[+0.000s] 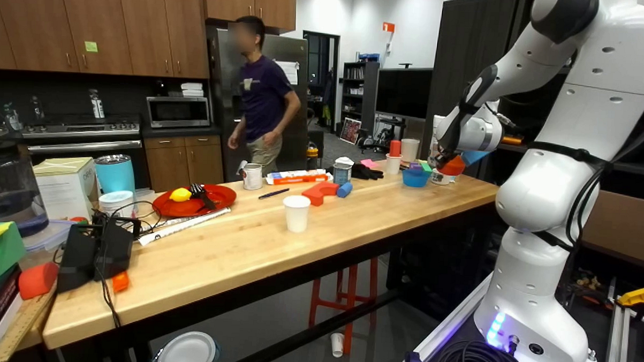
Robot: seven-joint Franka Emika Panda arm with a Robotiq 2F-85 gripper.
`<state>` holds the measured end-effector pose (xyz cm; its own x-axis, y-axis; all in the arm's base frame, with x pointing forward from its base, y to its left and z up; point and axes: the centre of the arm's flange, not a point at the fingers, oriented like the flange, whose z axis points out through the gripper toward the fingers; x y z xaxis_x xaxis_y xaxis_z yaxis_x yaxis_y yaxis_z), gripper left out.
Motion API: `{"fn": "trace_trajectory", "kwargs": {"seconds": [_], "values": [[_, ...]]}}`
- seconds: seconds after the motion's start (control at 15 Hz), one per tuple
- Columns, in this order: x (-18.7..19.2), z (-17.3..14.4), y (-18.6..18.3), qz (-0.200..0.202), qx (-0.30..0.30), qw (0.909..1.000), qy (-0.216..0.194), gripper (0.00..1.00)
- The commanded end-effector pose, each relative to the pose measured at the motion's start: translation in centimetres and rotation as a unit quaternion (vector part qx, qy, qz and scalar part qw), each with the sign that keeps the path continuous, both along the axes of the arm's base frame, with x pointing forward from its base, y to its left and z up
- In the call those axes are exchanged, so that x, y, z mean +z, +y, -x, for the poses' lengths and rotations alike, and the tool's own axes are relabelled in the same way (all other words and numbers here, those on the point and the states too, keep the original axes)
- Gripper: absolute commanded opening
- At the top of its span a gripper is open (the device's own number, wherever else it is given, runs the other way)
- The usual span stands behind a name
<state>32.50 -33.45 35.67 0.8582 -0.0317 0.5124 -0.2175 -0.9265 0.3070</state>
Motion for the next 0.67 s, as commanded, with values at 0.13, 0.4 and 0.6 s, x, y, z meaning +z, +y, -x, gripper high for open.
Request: {"fn": "trace_trajectory", "kwargs": {"seconds": [0.13, 0.4, 0.6], "values": [[-1.4, 3.6, -4.1, -0.038, -0.030, 0.9988, -0.002, 0.02], [-0.8, 4.5, -5.0, -0.034, -0.036, 0.9988, -0.002, 0.02], [0.7, 2.7, -4.1, -0.012, -0.005, 0.9999, -0.003, 0.02]]}}
